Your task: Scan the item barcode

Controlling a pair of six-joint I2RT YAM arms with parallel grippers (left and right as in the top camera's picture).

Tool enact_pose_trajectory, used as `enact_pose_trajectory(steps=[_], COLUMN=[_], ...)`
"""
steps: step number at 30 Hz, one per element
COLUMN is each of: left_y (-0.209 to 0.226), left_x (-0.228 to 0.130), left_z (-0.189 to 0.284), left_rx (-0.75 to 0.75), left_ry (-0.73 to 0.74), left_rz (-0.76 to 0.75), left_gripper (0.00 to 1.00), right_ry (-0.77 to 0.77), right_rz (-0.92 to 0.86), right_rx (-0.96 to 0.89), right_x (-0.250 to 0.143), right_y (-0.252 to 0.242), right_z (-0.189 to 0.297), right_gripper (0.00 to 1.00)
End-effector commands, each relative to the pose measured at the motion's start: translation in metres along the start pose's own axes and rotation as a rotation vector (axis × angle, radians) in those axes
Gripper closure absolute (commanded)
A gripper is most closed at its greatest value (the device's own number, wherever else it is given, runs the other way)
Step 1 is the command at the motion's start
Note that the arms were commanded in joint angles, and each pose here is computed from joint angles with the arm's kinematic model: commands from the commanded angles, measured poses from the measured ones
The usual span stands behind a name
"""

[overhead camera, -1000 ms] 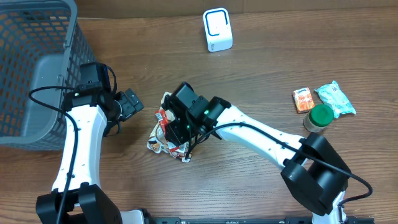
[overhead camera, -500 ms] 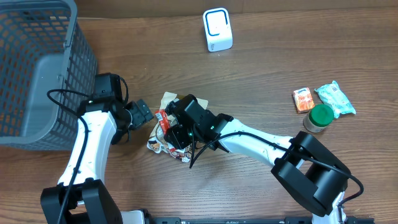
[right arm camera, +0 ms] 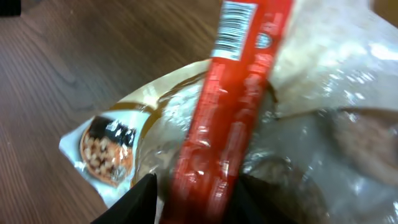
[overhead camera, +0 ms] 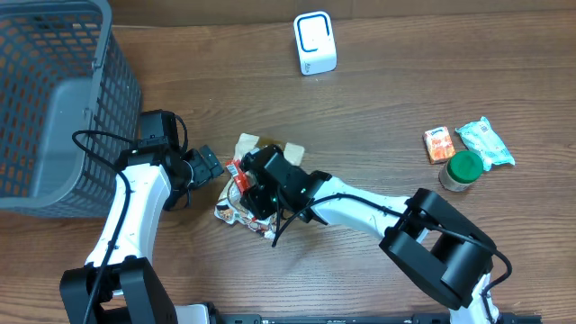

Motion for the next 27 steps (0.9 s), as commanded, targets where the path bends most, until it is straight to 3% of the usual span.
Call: enact_pose_trajectory(steps=[1, 4, 6, 14, 18, 21, 27], left_y=[-0.001, 0.000, -0.001, 0.000, -0.001, -0.006, -0.020], left_x=[-0.003, -0.002, -0.002, -0.002, -0.002, -0.004, -0.008], left_z=[0.000, 0.000, 0.000, 0.000, 0.000, 0.000, 0.003], left_rx=[-0.006, -0.004, -0.005, -0.004, -0.008, -0.068, -0.223], left_ry=[0.000, -0.005, -0.005, -0.004, -0.004, 0.014, 0.060], left_rz=[0.005, 0.004, 0.004, 0.004, 0.004, 0.003, 0.002], left_gripper=[0.00, 0.00, 0.00, 0.00, 0.00, 0.00, 0.00], right_ry=[0.056, 0.058, 0.059, 0.057, 0.036, -0.001, -0.031], right_rz=[0.006, 0.008, 0.007, 0.004, 0.009, 0.022, 0.003], right_rx=[-0.029, -0.030, -0.031, -0.032, -0.019, 0.001, -0.009], right_x=[-0.019, -0.019, -0.019, -0.018, -0.010, 0.001, 0.013], right_y=[-0.001, -0.001, -0.001, -0.002, 0.004, 0.015, 0.018], right_z=[-0.013, -0.014, -0.014, -0.013, -0.004, 0.015, 0.052], right_gripper=[0.64, 0.80, 0.86, 0.83, 0.88, 0.96, 0.96])
Point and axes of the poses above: each gripper's point midway between its finger pads, its own z axis back along the fingers, its own y axis along the line the jaws close on, x = y × z, the point moved 8 cm from there along z, back along the fingers, and after that the axes turned 12 degrees about -z, right-handed, at the moved point
